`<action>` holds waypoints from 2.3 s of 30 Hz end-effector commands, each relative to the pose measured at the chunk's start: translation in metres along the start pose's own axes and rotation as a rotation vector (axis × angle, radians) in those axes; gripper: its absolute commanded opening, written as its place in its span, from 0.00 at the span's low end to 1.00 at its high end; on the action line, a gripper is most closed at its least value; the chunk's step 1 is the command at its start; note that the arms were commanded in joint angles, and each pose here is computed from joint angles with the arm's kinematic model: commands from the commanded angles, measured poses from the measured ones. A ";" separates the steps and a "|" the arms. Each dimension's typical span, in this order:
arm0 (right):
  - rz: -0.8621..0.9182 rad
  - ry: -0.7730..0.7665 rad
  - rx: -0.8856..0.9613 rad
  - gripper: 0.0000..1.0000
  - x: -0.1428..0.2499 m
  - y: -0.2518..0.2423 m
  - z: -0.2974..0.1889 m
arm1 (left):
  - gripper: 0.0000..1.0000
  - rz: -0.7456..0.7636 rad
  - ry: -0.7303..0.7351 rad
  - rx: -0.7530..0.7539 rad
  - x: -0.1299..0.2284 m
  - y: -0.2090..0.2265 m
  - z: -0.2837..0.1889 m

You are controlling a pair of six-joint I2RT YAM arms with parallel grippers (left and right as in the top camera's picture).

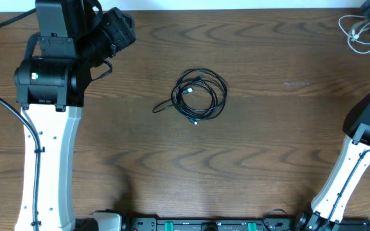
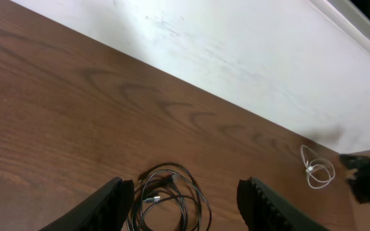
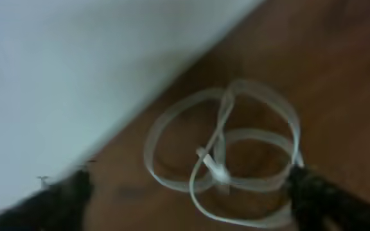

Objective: Untangle cables

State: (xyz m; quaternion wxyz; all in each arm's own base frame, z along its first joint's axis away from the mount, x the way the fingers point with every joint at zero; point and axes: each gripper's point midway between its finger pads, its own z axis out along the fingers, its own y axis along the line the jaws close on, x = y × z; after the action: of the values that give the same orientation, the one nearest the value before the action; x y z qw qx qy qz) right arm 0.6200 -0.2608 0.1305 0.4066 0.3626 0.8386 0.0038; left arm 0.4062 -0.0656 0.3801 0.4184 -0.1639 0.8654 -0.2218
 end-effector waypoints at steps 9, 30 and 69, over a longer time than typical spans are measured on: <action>-0.102 -0.017 0.021 0.99 -0.041 -0.003 -0.084 | 0.57 0.034 0.005 0.000 0.000 0.000 0.003; -0.353 0.405 -0.338 0.98 0.063 0.091 -0.225 | 0.57 0.240 0.193 -0.085 0.044 0.027 -0.001; -0.624 0.650 -0.456 0.99 0.169 0.158 -0.267 | 0.62 0.212 0.339 -0.059 0.086 0.041 0.021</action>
State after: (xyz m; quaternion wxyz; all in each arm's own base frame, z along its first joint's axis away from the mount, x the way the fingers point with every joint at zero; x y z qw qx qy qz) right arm 0.4587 0.0078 0.2454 0.1739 0.0122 0.9703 0.1674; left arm 0.3657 -0.0761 0.2957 0.2884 -0.0463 0.9398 -0.1776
